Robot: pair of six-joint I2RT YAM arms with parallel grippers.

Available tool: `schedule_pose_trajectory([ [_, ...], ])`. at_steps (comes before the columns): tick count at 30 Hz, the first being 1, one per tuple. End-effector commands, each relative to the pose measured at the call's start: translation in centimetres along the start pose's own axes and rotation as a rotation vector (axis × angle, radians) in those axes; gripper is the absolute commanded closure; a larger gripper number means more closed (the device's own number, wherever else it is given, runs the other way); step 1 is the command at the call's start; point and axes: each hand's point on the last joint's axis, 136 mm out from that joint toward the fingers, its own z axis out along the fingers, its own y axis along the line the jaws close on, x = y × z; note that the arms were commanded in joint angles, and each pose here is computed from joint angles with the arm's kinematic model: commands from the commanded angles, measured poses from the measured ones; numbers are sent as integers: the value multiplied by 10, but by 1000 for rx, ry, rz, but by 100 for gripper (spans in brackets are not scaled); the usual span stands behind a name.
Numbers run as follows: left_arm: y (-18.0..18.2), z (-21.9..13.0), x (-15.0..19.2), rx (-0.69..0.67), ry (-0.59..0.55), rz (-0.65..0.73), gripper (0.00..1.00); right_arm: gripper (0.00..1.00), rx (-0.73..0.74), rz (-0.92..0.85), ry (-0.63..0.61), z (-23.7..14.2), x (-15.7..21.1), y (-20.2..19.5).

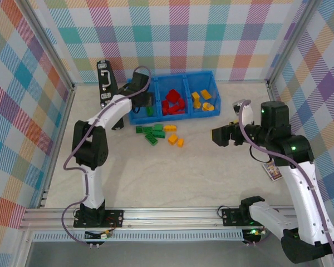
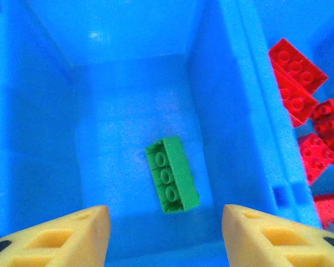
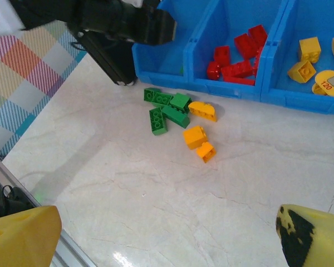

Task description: Sort the legos into containers by color

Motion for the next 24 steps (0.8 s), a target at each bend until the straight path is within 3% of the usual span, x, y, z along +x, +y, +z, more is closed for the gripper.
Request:
schedule_pose_trajectory([
  [1,-4,-63,-4,34,-34,-16,42,1,-22,-14,-4,3,-1,3],
  [5,-7,-88,39,40,41,-60,40,1,-25,-22,4,10,1,2],
  [11,-20,-104,102,105,118,-264,39,1,-17,-27,-1,16,-2,2],
  [24,-45,-61,169,65,222,-324,34,1,-50,-57,13,24,0,12],
])
